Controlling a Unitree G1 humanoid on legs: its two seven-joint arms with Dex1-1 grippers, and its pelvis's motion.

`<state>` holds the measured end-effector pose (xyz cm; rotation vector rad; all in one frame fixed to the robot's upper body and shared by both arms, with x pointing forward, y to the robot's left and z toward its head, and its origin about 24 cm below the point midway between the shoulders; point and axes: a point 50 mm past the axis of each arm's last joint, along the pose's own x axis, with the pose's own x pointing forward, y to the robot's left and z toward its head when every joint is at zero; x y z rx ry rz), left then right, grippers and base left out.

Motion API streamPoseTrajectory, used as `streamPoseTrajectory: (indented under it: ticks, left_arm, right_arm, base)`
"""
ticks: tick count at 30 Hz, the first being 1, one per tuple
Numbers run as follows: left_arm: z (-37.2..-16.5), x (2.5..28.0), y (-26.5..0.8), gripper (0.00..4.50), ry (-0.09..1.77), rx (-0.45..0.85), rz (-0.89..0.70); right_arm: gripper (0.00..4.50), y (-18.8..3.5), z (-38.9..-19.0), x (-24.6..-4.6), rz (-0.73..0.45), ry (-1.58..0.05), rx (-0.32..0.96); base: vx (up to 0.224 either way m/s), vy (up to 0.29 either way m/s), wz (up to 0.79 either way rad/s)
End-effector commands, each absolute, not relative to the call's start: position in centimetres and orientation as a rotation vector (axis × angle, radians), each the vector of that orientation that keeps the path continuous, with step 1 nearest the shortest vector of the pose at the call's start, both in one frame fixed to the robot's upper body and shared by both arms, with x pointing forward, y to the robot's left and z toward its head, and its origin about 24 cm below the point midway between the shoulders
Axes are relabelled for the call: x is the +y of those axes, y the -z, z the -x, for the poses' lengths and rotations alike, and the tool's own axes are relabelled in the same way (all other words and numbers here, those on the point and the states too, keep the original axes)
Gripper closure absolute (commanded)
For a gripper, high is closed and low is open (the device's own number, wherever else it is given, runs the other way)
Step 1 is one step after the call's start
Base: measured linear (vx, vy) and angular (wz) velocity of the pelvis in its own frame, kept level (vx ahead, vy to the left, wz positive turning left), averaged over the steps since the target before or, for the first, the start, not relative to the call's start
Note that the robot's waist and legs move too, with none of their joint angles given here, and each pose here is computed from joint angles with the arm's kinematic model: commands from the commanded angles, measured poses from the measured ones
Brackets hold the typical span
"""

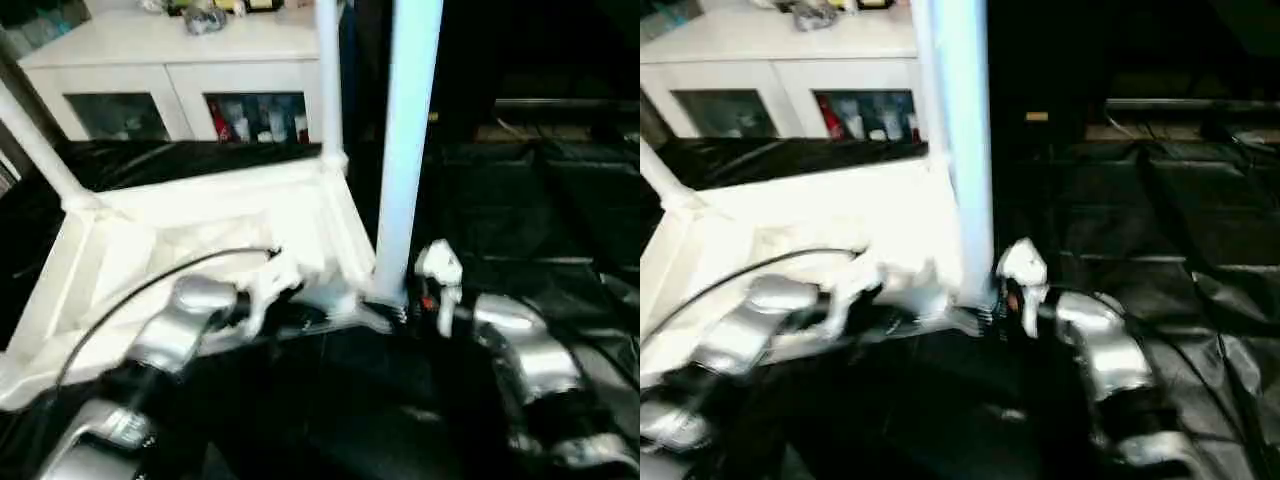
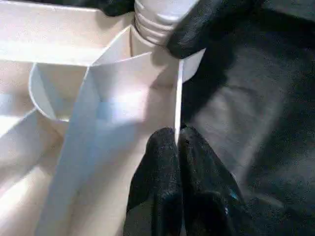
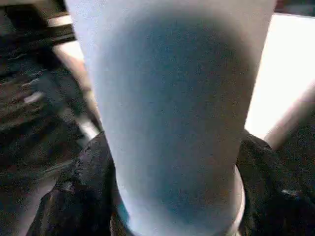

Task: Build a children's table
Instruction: Rotate leg to tighten

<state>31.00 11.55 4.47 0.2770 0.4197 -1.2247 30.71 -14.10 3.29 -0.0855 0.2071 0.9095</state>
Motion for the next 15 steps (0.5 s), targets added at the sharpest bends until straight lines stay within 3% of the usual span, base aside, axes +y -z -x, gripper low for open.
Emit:
streamPoseTrajectory:
  ticks: [1,7,10,12,15]
  left_arm:
    - [-32.3,11.8,-4.6,4.5,1.064,0.411,-0.28]
    - [-33.3,8.4,-4.6,4.5,0.983,0.389,-0.234]
    - [-33.5,7.3,-4.6,4.5,0.962,0.379,-0.216]
    - [-33.5,5.7,-4.8,4.5,0.984,0.363,-0.194]
    - [-33.3,5.5,-5.0,4.5,1.008,0.356,-0.202]
  right_arm:
    - [1.75,-1.7,-30.7,-13.1,0.104,-0.81,0.26]
    - [1.75,-0.5,-30.9,-9.6,0.044,-0.653,0.302]
    - [1.75,-0.3,-30.9,-8.2,0.064,-0.672,0.31]
    - [1.19,-0.5,-30.7,-6.9,0.085,-0.751,0.288]
    - [0.95,-1.0,-30.9,-7.3,0.056,-0.768,0.277]
  base:
    - [0.0,0.0,0.0]
    - [0.0,0.0,0.0]
    - [0.0,0.0,0.0]
    - [0.0,0.0,0.0]
    - [0.0,0.0,0.0]
